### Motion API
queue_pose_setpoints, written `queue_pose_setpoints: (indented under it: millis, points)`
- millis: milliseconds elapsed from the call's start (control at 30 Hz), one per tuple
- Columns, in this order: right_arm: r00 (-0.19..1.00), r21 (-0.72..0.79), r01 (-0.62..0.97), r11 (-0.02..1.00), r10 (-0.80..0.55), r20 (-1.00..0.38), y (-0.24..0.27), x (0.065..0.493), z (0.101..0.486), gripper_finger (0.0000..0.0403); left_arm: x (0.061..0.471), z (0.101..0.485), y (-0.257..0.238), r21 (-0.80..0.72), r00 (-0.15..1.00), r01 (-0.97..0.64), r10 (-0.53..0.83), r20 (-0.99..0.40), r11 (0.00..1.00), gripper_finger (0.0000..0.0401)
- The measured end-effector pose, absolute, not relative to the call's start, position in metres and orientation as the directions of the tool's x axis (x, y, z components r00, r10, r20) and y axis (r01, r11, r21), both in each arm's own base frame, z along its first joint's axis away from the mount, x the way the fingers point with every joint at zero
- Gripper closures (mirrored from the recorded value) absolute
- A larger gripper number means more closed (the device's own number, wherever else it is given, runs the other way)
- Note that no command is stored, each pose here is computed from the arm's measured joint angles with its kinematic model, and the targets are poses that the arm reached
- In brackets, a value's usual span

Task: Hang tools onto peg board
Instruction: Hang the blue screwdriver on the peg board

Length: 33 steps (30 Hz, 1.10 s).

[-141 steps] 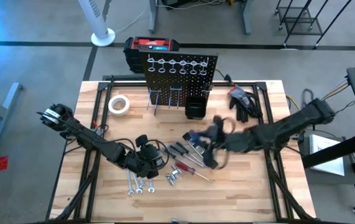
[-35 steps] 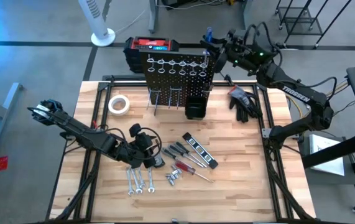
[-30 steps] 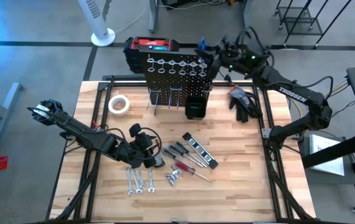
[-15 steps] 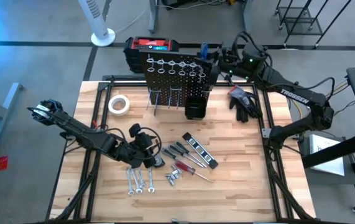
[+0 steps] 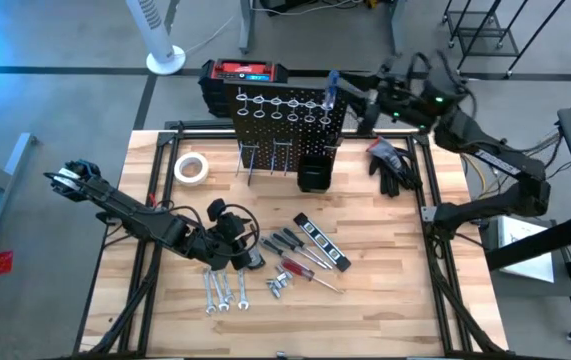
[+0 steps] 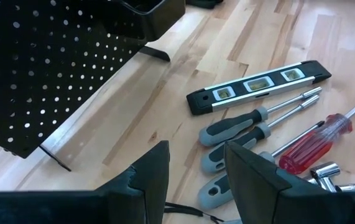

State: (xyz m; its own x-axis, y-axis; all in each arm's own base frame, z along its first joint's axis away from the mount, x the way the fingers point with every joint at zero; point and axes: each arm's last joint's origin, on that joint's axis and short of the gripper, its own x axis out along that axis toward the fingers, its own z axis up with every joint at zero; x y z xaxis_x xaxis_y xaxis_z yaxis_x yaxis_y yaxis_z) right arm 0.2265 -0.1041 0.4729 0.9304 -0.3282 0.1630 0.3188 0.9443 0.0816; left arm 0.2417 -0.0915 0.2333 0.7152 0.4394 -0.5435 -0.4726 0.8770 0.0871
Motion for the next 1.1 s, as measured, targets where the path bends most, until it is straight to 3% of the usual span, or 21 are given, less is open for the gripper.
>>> queue_pose_setpoints:
  millis: [367,533,733,900,1100]
  points:
    - [0.936,0.080,0.326,0.942,-0.334,0.115,-0.068,0.195,0.452,0.0213,0.242,0.233,-0.091,0.081,0.714,-0.482,0.444,-0.541,0.873,0.0258]
    - [0.962,0.138,0.264,0.954,-0.271,0.031,-0.046,0.193,0.414,0.0213,0.241,0.233,-0.092,0.072,0.714,-0.484,0.442,-0.543,0.872,0.0258]
    - [0.918,0.128,0.396,0.909,-0.392,-0.059,-0.025,0.191,0.361,0.0213,0.241,0.233,-0.092,0.073,0.714,-0.481,0.439,-0.546,0.874,0.0258]
    - [0.899,0.103,0.437,0.894,-0.439,-0.007,-0.024,0.199,0.347,0.0225,0.244,0.234,-0.090,0.069,0.719,-0.484,0.442,-0.537,0.872,0.0258]
    - [0.867,-0.006,0.495,0.869,-0.494,0.072,-0.027,0.213,0.351,0.0270,0.246,0.238,-0.091,0.047,0.732,-0.485,0.434,-0.524,0.873,0.0258]
